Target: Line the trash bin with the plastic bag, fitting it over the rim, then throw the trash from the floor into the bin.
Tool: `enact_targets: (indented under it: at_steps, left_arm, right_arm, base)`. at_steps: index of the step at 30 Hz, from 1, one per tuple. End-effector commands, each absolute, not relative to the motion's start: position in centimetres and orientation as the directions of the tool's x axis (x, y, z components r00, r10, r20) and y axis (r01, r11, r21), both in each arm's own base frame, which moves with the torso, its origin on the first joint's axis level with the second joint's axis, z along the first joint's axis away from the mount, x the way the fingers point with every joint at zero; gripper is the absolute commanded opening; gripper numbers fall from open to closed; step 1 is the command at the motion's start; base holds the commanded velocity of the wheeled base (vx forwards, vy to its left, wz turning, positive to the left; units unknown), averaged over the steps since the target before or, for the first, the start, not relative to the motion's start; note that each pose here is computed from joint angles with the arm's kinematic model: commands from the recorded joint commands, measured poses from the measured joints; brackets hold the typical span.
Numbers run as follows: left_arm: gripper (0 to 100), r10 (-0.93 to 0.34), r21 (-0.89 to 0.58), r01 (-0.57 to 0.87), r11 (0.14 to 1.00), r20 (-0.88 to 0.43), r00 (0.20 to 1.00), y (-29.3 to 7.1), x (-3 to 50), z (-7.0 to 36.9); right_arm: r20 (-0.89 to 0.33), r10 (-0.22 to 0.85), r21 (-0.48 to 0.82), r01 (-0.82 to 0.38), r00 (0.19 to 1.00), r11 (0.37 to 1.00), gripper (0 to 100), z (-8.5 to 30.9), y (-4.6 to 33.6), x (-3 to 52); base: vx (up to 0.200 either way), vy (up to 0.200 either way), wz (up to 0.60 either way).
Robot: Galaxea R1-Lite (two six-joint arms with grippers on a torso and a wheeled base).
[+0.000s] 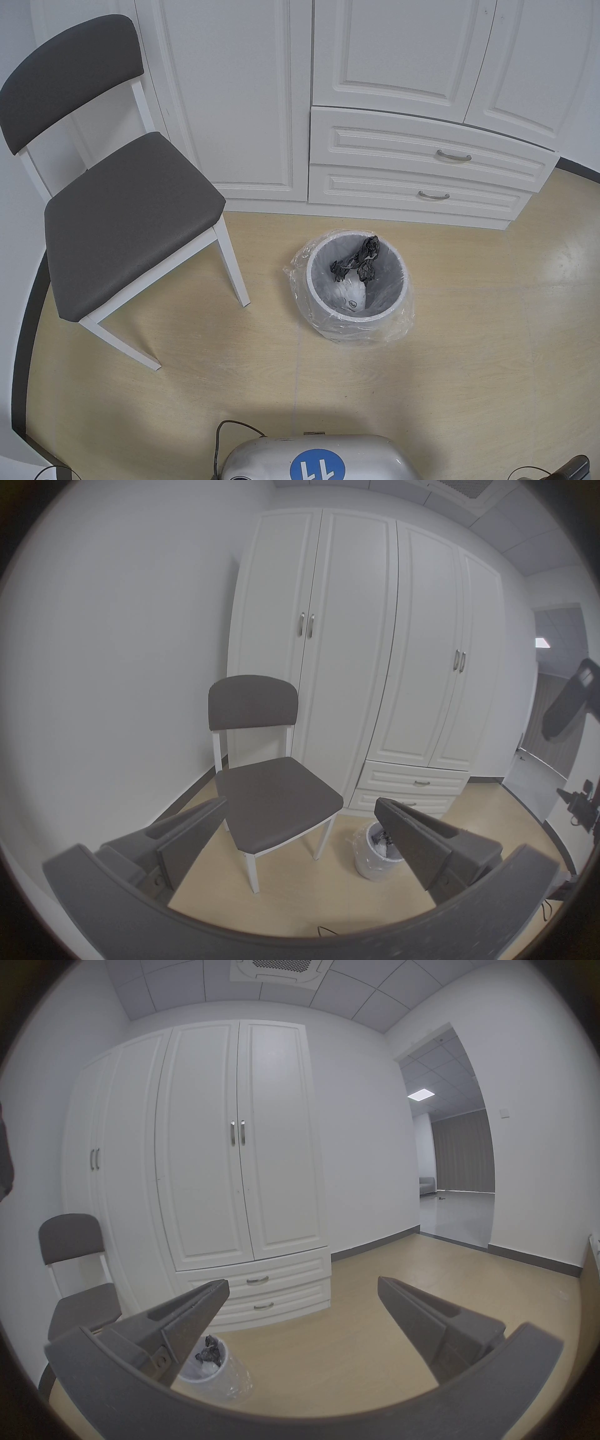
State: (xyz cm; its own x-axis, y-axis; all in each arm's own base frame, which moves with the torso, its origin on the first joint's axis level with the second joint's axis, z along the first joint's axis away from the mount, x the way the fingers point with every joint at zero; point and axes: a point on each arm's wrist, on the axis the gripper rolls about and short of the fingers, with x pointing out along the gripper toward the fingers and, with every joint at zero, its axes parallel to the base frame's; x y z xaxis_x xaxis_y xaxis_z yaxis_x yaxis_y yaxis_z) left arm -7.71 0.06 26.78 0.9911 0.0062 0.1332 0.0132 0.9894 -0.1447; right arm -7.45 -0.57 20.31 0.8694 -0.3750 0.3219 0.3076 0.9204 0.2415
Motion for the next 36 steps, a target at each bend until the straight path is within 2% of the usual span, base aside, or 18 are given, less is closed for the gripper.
enact_targets:
  at_steps: [1,10,17,20,23,30,36]
  left_arm:
    - [100,0.003,-0.138,0.028,0.990,0.219,0.976,0.1,-10.8,27.2]
    - [100,0.017,-0.112,0.012,0.994,0.250,0.968,-0.1,-12.5,26.8]
    - [100,0.036,-0.102,-0.007,0.995,0.281,0.959,-0.2,-14.4,24.9]
    - [100,0.023,-0.101,0.007,0.995,0.292,0.956,-0.1,-15.2,23.8]
    - [100,0.008,-0.107,0.023,0.994,0.281,0.960,0.1,-16.2,21.6]
    - [100,0.018,-0.132,0.021,0.991,0.289,0.957,0.1,-16.5,21.7]
    - [100,0.020,-0.131,0.027,0.991,0.348,0.937,0.1,-15.7,22.1]
  right_arm:
    - [0.357,-0.360,0.261,0.278,0.862,0.924,100,18.7,-0.8,-8.7]
    - [0.379,-0.361,0.289,0.262,0.852,0.921,100,19.1,-0.8,-9.1]
    - [0.517,-0.352,0.345,0.185,0.780,0.920,100,21.0,-0.8,-10.4]
    - [0.542,-0.349,0.346,0.175,0.765,0.922,100,21.4,-0.8,-10.7]
    - [0.595,-0.302,0.329,0.117,0.744,0.937,100,22.2,-0.7,-11.6]
    - [0.632,-0.295,0.335,0.091,0.717,0.938,100,22.6,-0.7,-11.9]
    - [0.688,-0.297,0.334,0.074,0.662,0.940,100,21.8,-0.7,-10.6]
  base:
    - [0.000,0.000,0.00]
    - [0.000,0.000,0.00]
    - [0.000,0.000,0.00]
    - [0.000,0.000,0.00]
    - [0.000,0.000,0.00]
    - [0.000,0.000,0.00]
    - [0.000,0.000,0.00]
